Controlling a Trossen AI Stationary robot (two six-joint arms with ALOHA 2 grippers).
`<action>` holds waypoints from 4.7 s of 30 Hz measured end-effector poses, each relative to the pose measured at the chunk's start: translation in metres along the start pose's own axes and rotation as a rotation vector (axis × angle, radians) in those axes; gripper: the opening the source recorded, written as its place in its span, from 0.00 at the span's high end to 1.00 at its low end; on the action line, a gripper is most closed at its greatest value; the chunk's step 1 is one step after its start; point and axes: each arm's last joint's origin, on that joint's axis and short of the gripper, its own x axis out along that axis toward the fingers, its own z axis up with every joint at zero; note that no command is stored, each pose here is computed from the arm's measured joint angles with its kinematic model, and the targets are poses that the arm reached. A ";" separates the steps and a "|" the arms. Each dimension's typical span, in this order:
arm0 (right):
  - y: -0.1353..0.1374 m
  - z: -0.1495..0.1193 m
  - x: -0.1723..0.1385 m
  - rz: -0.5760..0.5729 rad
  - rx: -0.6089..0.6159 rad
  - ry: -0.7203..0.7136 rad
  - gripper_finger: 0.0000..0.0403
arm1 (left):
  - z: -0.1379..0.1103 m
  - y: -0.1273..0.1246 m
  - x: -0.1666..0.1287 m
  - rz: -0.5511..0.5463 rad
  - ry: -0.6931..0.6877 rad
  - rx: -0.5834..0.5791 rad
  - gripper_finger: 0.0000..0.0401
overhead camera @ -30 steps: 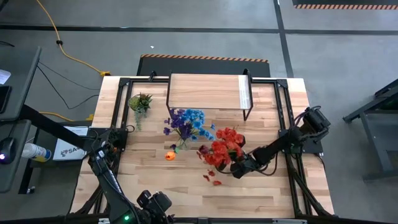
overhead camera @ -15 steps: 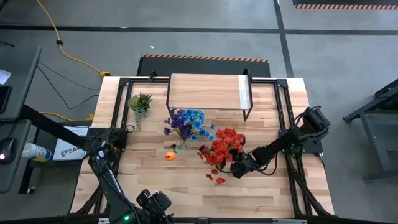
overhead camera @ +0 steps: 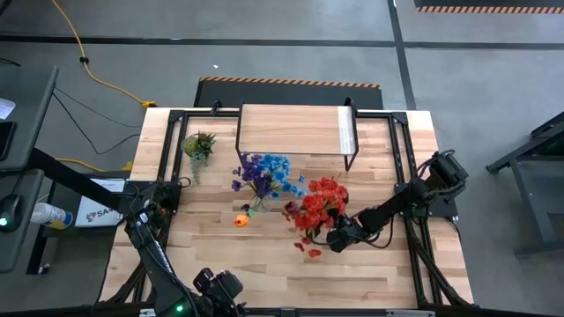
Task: Pick and place flowers into a vace then onto a shelf
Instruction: Put the right transparent crystal vase with flowers on the shelf
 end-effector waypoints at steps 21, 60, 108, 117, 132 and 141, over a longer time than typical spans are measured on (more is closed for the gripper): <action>0.005 -0.004 -0.014 0.016 0.016 -0.035 0.63 | 0.000 0.000 0.000 0.000 0.000 0.000 0.27; -0.008 0.104 -0.162 0.125 -0.037 -0.291 0.64 | 0.000 0.000 0.000 -0.004 0.000 -0.024 0.27; -0.020 0.248 -0.188 0.026 -0.202 -0.308 0.64 | 0.002 -0.004 0.000 -0.045 -0.089 -0.043 0.27; -0.020 0.278 -0.190 -0.012 -0.239 -0.311 0.64 | 0.003 -0.004 0.000 -0.047 -0.100 -0.038 0.27; -0.022 0.289 -0.157 -0.081 -0.216 -0.369 0.64 | 0.003 -0.004 0.000 -0.047 -0.104 -0.017 0.27; -0.029 0.300 -0.125 -0.087 -0.170 -0.441 0.64 | 0.003 -0.004 0.000 -0.047 -0.104 -0.018 0.27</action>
